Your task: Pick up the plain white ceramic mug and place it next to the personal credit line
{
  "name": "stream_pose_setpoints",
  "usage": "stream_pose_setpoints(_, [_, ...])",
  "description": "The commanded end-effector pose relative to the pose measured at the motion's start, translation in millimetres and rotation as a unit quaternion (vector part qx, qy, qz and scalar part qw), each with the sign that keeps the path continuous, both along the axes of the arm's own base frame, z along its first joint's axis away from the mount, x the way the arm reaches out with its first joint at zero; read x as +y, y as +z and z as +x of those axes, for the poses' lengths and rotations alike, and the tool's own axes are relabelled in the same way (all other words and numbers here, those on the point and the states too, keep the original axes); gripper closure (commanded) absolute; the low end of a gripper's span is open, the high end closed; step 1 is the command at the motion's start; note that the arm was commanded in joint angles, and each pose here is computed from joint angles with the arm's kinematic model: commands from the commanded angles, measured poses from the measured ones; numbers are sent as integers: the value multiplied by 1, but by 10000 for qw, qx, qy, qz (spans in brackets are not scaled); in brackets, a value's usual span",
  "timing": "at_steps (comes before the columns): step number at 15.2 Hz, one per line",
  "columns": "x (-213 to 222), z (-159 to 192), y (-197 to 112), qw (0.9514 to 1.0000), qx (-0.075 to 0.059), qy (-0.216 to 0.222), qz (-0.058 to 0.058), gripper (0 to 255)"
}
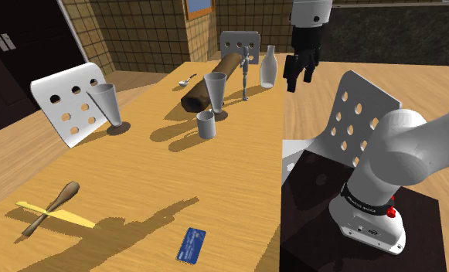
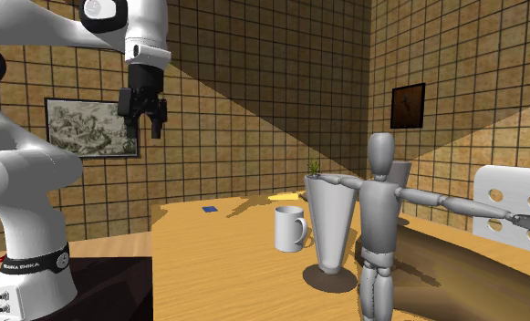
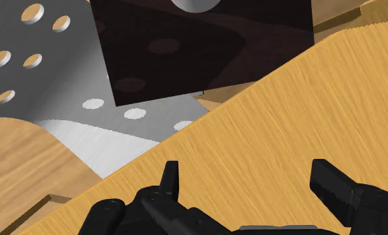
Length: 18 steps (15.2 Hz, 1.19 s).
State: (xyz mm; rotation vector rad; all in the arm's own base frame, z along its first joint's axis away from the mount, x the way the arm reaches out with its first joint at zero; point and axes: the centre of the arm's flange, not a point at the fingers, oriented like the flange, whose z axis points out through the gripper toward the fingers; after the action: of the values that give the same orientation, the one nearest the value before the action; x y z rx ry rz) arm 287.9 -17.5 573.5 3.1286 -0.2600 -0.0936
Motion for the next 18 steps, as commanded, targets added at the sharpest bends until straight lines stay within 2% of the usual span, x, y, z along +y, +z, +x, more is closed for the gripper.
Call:
stream_pose_setpoints(1, [0, 0, 0, 10000, 0, 0, 0, 0])
stream_pose_setpoints(18, [62, 180, -104, 9990, -336, -252, -136, 0])
